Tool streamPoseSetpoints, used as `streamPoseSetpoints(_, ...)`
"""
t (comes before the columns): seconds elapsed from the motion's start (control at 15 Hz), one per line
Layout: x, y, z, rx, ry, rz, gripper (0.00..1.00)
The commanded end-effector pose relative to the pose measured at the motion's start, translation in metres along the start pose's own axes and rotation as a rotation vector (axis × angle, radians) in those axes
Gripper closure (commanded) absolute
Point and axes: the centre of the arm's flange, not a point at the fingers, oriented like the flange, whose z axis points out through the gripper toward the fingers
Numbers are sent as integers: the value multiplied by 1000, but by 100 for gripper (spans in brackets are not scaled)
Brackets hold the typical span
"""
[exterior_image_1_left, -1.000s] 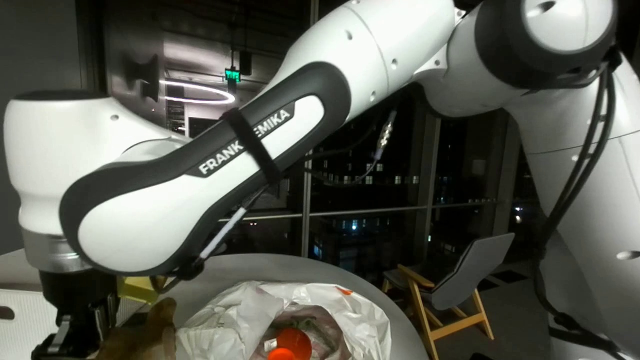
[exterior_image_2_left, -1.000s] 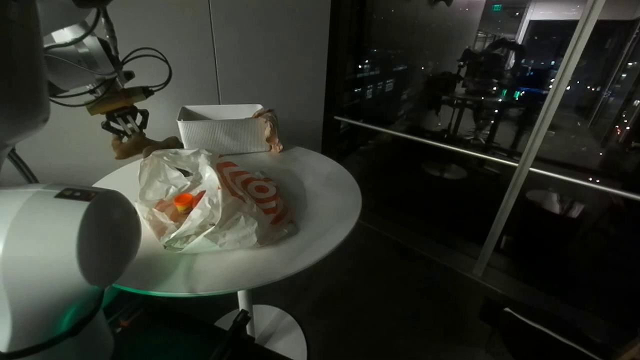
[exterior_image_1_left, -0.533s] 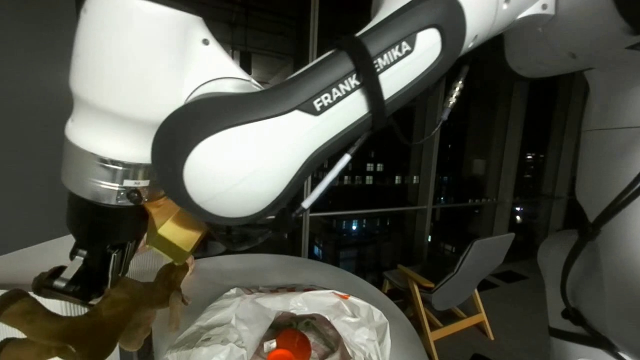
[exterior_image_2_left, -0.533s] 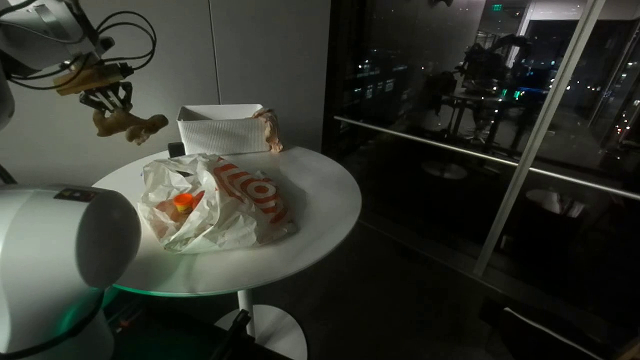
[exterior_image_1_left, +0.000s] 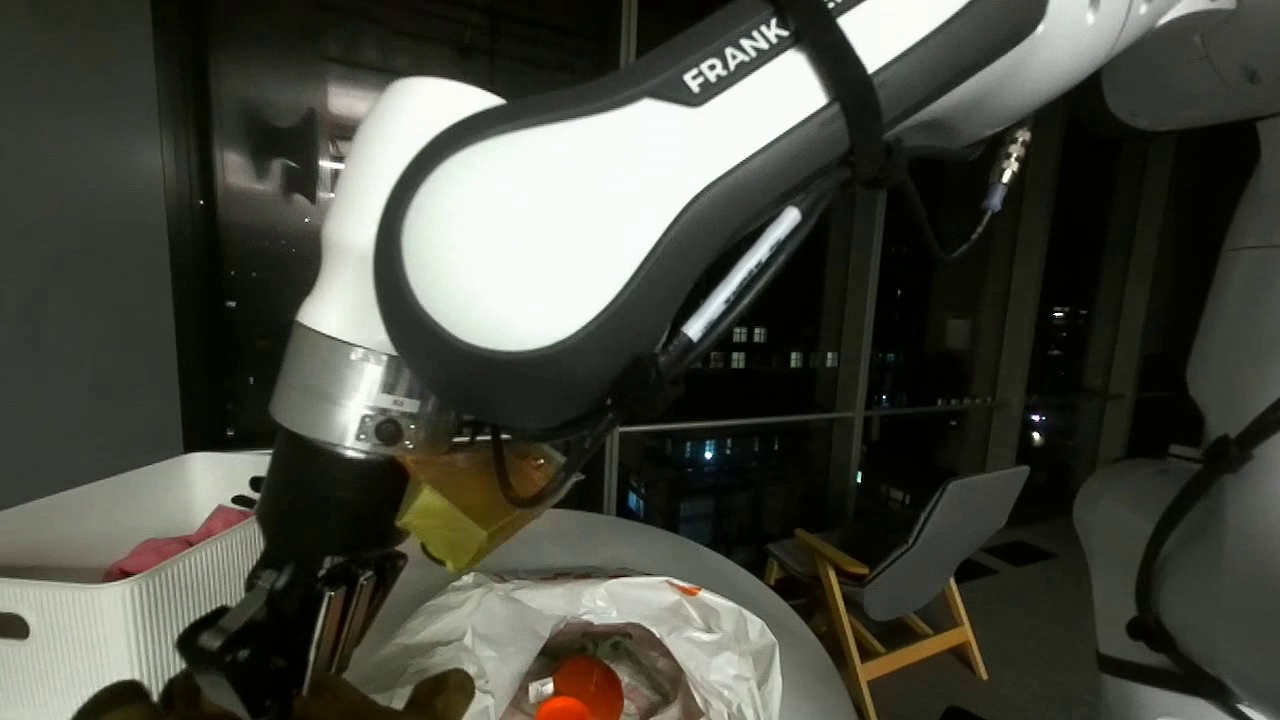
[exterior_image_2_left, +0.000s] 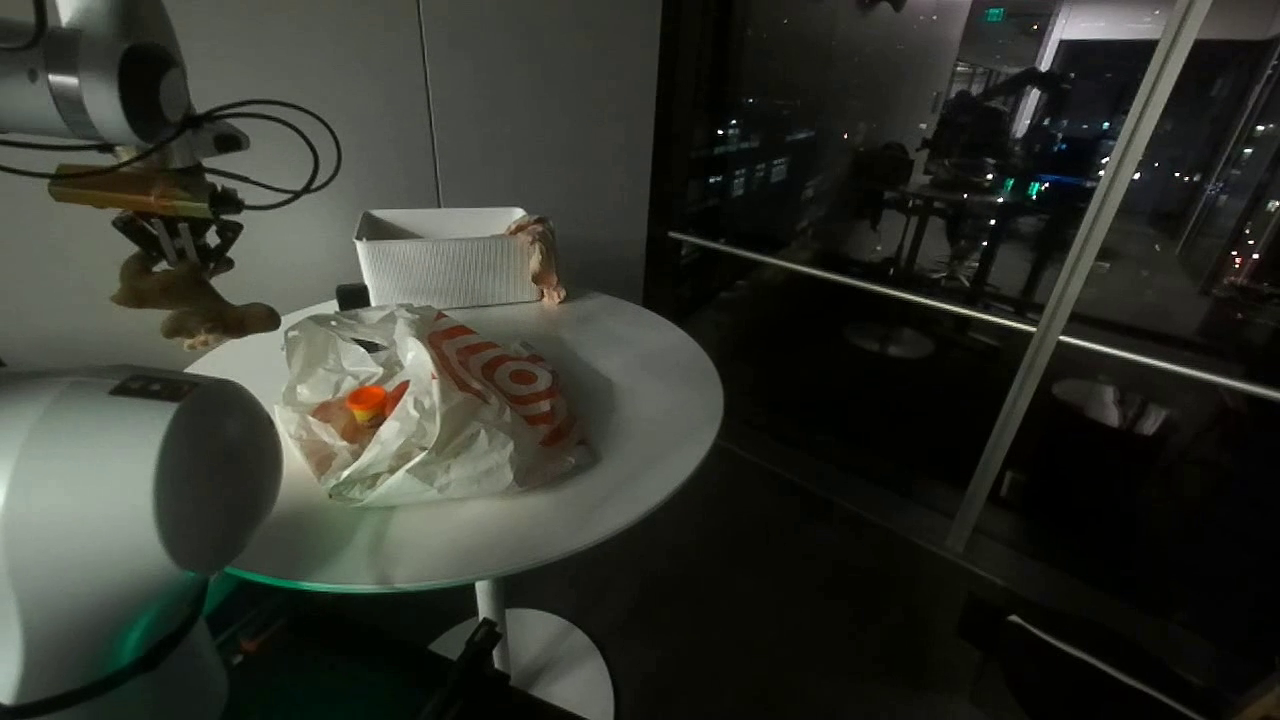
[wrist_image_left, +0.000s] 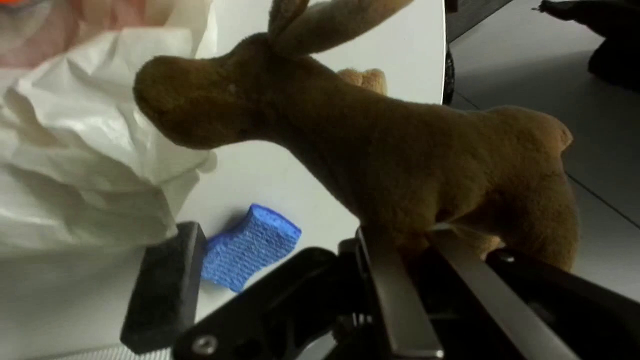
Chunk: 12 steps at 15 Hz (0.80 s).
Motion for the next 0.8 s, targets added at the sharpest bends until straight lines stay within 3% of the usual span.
streamPoseSetpoints(0.0,-22,50,-15,14,-2,194,91)
streamPoseSetpoints(0.47,-28,148,12,-31,-80,544,91)
streamPoseSetpoints(0.73,-41,185,32,-44,-107,681,92)
